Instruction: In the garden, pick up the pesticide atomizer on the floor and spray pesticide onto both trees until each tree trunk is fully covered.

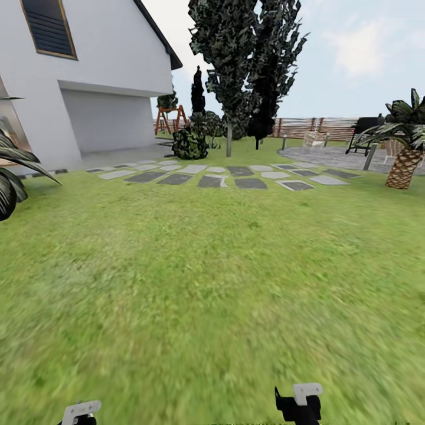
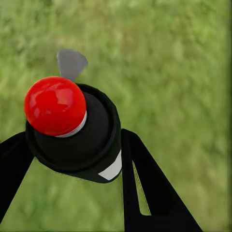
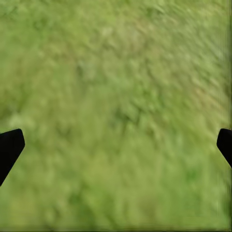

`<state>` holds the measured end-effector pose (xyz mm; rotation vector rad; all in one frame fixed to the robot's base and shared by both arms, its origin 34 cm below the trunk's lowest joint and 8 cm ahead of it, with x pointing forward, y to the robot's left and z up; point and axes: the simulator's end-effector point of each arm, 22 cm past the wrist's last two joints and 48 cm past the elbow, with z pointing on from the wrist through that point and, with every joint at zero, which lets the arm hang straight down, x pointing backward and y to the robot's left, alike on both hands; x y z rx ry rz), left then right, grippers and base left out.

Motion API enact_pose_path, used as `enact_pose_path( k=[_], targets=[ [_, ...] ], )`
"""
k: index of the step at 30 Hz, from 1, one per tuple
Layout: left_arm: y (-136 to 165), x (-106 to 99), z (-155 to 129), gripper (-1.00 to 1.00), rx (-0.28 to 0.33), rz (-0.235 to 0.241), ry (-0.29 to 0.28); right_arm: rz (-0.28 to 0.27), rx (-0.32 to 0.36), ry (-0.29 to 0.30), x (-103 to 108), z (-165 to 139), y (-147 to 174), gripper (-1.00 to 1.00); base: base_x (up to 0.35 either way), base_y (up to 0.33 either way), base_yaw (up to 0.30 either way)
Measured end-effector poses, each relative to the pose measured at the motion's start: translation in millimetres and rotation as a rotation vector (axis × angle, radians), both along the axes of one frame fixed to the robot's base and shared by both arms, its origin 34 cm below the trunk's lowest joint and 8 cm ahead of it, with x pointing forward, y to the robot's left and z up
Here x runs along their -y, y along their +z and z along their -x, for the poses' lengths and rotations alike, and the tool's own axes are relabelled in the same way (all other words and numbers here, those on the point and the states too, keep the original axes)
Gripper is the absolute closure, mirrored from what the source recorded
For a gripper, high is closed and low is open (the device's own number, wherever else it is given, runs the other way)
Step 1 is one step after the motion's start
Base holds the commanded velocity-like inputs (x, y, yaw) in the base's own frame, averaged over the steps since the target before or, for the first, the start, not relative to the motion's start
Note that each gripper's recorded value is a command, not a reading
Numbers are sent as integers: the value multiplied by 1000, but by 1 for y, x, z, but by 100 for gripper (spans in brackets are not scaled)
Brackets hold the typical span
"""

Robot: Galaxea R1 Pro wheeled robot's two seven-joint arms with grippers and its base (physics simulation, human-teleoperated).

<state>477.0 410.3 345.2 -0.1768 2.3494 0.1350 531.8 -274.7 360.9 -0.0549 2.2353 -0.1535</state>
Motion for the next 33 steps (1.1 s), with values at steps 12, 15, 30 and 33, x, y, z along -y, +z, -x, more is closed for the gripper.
enact_pose_path(
  k=[12,15,30,33],
  targets=[
    [-6,0,4,100,-15,0,0,-1,-16,0,-1,5,-7,-100,0,0,-204],
    [-7,0,5,100,-19,0,0,-1,-20,0,-1,6,-8,-100,0,0,-204],
    [-11,0,9,100,-32,0,0,0,-33,2,-1,9,-14,-100,0,0,-180],
    [-11,0,9,100,-32,0,0,1,-33,1,0,9,-14,-100,0,0,-258]
  ],
)
